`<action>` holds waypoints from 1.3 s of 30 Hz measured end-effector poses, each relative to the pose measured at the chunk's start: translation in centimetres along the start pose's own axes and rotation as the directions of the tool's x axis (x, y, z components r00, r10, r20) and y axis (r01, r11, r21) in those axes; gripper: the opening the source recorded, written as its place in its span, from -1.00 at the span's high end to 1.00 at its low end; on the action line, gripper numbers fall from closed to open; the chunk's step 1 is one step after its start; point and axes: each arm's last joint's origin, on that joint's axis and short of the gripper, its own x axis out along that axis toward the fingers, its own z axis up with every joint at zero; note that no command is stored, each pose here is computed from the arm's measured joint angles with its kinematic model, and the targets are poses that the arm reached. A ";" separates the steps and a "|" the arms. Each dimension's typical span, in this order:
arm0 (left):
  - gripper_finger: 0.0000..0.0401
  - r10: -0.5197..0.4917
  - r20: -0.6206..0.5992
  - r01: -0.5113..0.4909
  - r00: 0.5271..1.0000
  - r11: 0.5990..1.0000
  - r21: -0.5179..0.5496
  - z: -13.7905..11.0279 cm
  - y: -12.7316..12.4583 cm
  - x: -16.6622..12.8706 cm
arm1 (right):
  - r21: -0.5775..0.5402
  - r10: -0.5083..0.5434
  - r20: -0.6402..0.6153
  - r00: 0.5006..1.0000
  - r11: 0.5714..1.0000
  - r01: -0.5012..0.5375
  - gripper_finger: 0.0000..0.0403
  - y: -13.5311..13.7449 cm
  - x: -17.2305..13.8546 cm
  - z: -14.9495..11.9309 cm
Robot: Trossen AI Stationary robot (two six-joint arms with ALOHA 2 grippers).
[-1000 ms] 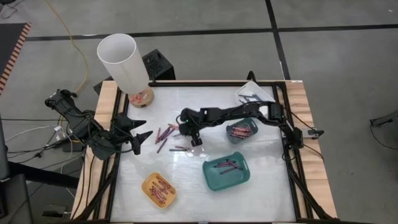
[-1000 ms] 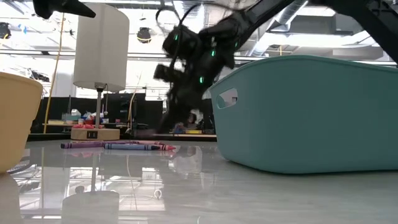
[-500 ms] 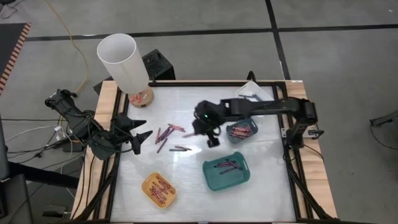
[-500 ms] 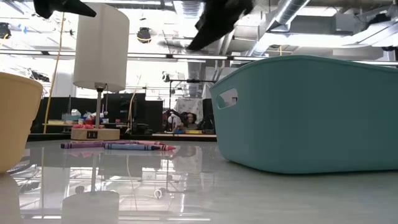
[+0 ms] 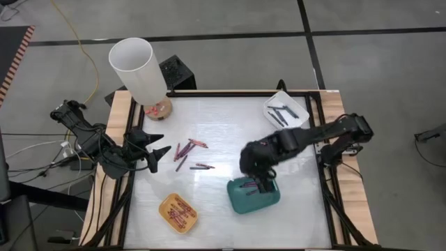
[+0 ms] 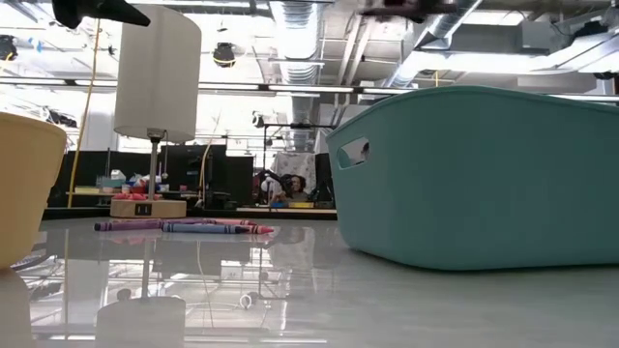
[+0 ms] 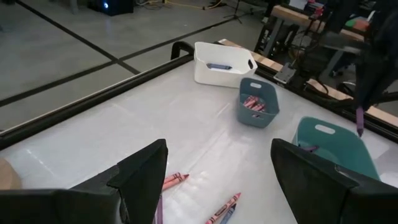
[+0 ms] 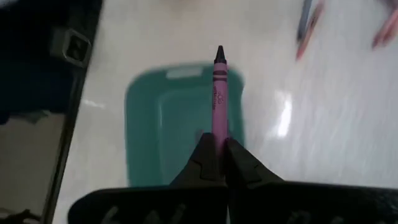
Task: Sort crayons
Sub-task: Put the purple crayon into the blue bin
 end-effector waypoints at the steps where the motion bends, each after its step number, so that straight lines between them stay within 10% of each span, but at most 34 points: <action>1: -0.38 0.000 0.000 0.000 1.000 1.000 0.000 0.0 0.0 0.0 | 0.009 -0.016 -0.024 1.000 1.000 0.016 0.98 0.7 0.3 -0.3; 11: -0.38 0.001 0.000 -0.001 1.000 1.000 0.007 0.0 0.0 0.0 | -0.008 -0.175 -0.103 0.979 0.985 0.175 0.98 4.4 5.8 -3.9; 20: -0.38 0.003 0.002 -0.003 1.000 1.000 0.007 0.0 0.0 0.0 | -0.020 -0.117 -0.016 0.993 0.993 0.117 0.98 3.1 11.5 -6.8; 39: -0.38 0.007 0.006 -0.007 1.000 1.000 0.004 0.0 0.0 0.0 | 0.033 -0.127 -0.006 0.992 0.991 0.127 0.93 1.1 14.3 -9.5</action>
